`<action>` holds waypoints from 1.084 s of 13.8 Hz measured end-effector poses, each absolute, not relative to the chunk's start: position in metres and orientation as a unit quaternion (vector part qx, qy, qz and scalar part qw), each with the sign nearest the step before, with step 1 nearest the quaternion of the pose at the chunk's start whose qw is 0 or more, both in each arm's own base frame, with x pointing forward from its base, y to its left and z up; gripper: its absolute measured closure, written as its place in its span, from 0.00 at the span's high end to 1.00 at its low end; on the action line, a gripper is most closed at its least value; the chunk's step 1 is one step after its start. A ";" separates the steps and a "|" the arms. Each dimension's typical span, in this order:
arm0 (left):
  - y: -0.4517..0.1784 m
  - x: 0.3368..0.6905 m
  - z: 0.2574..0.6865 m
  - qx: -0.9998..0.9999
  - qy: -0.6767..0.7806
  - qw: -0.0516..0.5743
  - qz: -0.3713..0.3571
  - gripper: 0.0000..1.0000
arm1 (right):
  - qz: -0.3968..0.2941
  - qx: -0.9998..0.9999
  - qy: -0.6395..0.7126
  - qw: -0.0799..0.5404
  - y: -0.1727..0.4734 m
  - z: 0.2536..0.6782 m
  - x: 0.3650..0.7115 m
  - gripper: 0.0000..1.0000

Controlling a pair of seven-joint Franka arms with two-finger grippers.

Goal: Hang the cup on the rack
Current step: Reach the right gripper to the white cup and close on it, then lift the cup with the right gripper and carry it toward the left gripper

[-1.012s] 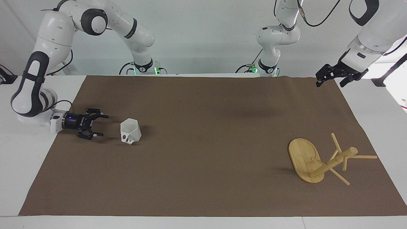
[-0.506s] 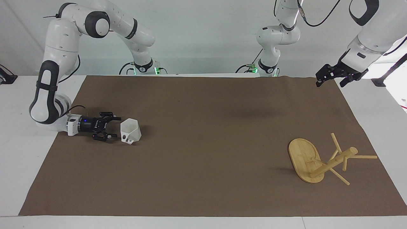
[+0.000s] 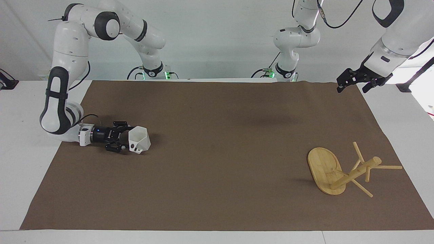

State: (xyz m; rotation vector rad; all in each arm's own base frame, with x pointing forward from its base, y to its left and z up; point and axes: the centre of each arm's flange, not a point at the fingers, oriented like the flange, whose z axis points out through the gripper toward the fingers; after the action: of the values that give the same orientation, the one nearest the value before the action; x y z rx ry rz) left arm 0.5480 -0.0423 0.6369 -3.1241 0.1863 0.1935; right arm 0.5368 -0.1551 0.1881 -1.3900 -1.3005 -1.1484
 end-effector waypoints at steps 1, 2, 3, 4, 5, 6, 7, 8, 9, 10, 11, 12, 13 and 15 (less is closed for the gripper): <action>-0.042 0.548 0.637 -0.996 0.059 0.003 0.062 1.00 | -0.465 -0.562 -0.523 0.442 -0.150 0.187 0.539 1.00; -0.042 0.548 0.637 -0.996 0.059 0.003 0.062 1.00 | -0.465 -0.561 -0.523 0.442 -0.146 0.187 0.540 1.00; -0.042 0.548 0.637 -0.996 0.059 0.003 0.062 1.00 | -0.465 -0.561 -0.523 0.443 -0.143 0.186 0.541 1.00; -0.042 0.548 0.637 -0.996 0.059 0.003 0.062 1.00 | -0.464 -0.561 -0.522 0.445 -0.141 0.185 0.540 1.00; -0.042 0.548 0.637 -0.996 0.059 0.003 0.062 1.00 | -0.463 -0.562 -0.520 0.447 -0.140 0.184 0.537 1.00; -0.042 0.548 0.637 -0.996 0.059 0.003 0.062 1.00 | -0.463 -0.562 -0.519 0.448 -0.139 0.182 0.535 1.00; -0.042 0.548 0.637 -0.996 0.059 0.003 0.062 1.00 | -0.464 -0.561 -0.519 0.449 -0.138 0.181 0.533 1.00; -0.042 0.548 0.637 -0.996 0.059 0.003 0.062 1.00 | -0.465 -0.560 -0.519 0.448 -0.138 0.181 0.532 1.00; -0.042 0.548 0.637 -0.996 0.059 0.003 0.062 1.00 | -0.465 -0.559 -0.520 0.449 -0.137 0.181 0.532 1.00; -0.042 0.548 0.637 -0.996 0.059 0.003 0.062 1.00 | -0.465 -0.557 -0.522 0.449 -0.134 0.181 0.532 1.00; -0.042 0.548 0.637 -0.996 0.059 0.003 0.062 1.00 | -0.463 -0.554 -0.525 0.450 -0.129 0.181 0.533 1.00; -0.042 0.548 0.637 -0.996 0.059 0.003 0.062 1.00 | -0.462 -0.551 -0.528 0.452 -0.124 0.181 0.535 1.00; -0.042 0.548 0.637 -0.996 0.059 0.003 0.062 1.00 | -0.461 -0.548 -0.531 0.453 -0.120 0.182 0.536 1.00; -0.042 0.548 0.637 -0.996 0.059 0.003 0.062 1.00 | -0.462 -0.541 -0.538 0.453 -0.112 0.182 0.538 0.96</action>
State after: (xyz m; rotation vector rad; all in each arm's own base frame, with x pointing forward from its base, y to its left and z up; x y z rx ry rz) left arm 0.5480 -0.0423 0.6369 -3.1241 0.1863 0.1935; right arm 0.5381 -0.1117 0.1823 -1.3355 -1.3278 -1.1416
